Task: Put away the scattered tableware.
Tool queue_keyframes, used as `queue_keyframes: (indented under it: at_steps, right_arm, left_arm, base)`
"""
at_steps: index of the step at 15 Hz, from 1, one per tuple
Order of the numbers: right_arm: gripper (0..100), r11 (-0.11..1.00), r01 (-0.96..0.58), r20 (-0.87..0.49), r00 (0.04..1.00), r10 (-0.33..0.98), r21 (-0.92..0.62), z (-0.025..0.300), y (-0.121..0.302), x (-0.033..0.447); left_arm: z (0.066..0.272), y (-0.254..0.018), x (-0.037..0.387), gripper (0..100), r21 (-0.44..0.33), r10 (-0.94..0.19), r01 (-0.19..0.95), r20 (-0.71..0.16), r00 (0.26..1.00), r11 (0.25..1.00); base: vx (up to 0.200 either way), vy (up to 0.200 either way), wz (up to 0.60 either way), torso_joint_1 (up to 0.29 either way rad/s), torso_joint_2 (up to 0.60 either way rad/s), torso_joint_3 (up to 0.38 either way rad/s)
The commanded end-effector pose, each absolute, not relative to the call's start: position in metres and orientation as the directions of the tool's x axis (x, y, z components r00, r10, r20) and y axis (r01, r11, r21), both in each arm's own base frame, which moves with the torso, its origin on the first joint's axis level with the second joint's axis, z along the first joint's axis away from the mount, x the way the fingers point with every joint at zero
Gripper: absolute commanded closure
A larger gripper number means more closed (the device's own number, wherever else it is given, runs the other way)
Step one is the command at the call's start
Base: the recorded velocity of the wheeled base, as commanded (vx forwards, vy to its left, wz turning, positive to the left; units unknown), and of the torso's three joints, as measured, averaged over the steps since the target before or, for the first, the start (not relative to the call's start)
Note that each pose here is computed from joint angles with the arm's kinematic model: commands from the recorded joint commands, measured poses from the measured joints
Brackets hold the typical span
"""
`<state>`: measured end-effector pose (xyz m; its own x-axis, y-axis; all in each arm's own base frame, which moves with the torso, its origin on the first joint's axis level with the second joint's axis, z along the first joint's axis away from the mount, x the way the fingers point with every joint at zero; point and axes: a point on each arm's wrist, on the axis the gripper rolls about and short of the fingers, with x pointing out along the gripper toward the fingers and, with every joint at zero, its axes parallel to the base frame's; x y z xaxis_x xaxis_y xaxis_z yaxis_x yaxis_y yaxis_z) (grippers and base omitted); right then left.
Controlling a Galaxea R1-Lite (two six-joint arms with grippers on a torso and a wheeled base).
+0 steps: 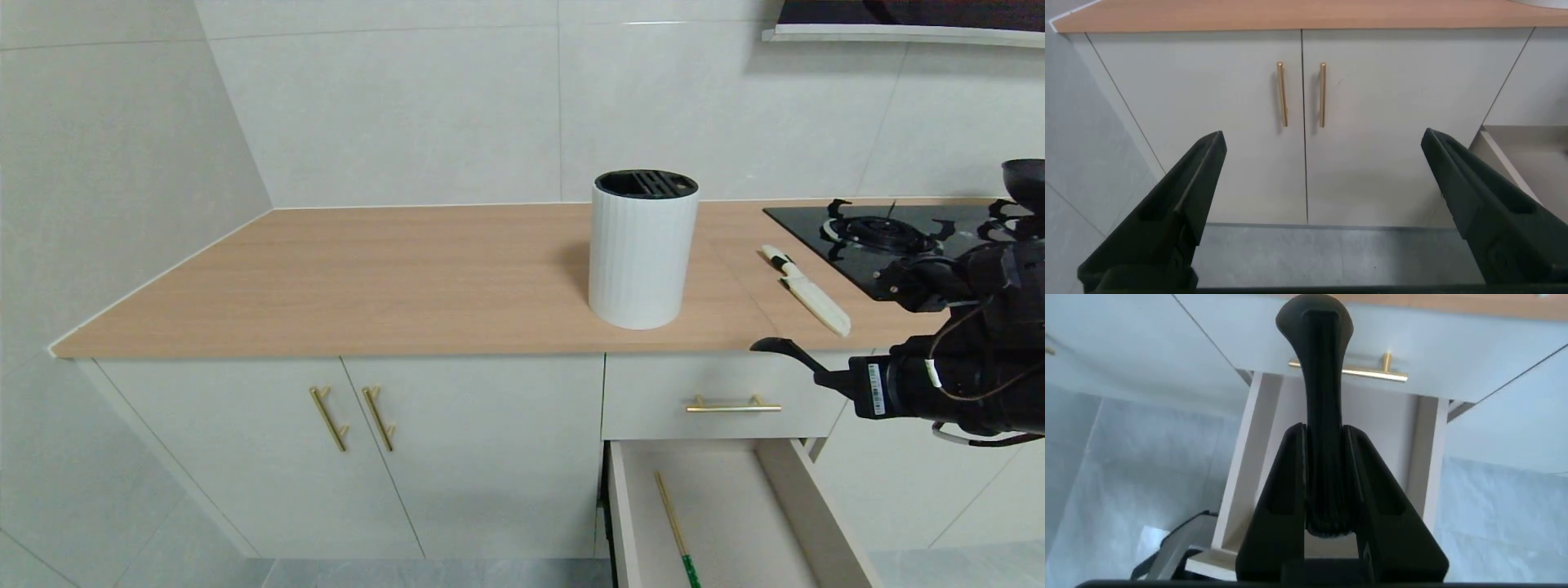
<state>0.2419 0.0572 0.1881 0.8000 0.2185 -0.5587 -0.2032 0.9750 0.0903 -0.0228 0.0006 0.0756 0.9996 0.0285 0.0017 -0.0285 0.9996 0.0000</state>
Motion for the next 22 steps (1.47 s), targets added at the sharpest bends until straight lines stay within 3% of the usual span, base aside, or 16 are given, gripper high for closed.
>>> queue_keyframes:
  at_steps: [1, 8, 22]
  right_arm:
    - [100, 0.975, -0.201, -0.581, 0.785, 0.215, 0.090, 0.181, 0.058, 0.246]
    - [100, 0.975, -0.204, -0.557, 0.801, 0.219, 0.090, 0.173, 0.059, 0.250]
    - [100, 0.975, -0.209, -0.592, 0.777, 0.213, 0.076, 0.161, 0.061, 0.256]
  left_arm:
    - [0.076, 0.001, -0.023, 0, 0.000, 0.029, -0.029, 0.002, 1.000, 1.000]
    - [0.076, 0.001, -0.023, 0, 0.000, 0.029, -0.029, 0.002, 1.000, 1.000]
    - [0.076, 0.001, -0.023, 0, 0.000, 0.029, -0.029, 0.002, 1.000, 1.000]
  base:
    - [0.000, 0.000, 0.00, 0.000, 0.00, 0.000]
    - [0.000, 0.000, 0.00, -0.013, 0.03, 0.019]
    - [0.000, 0.000, 0.00, -0.170, 0.45, 0.278]
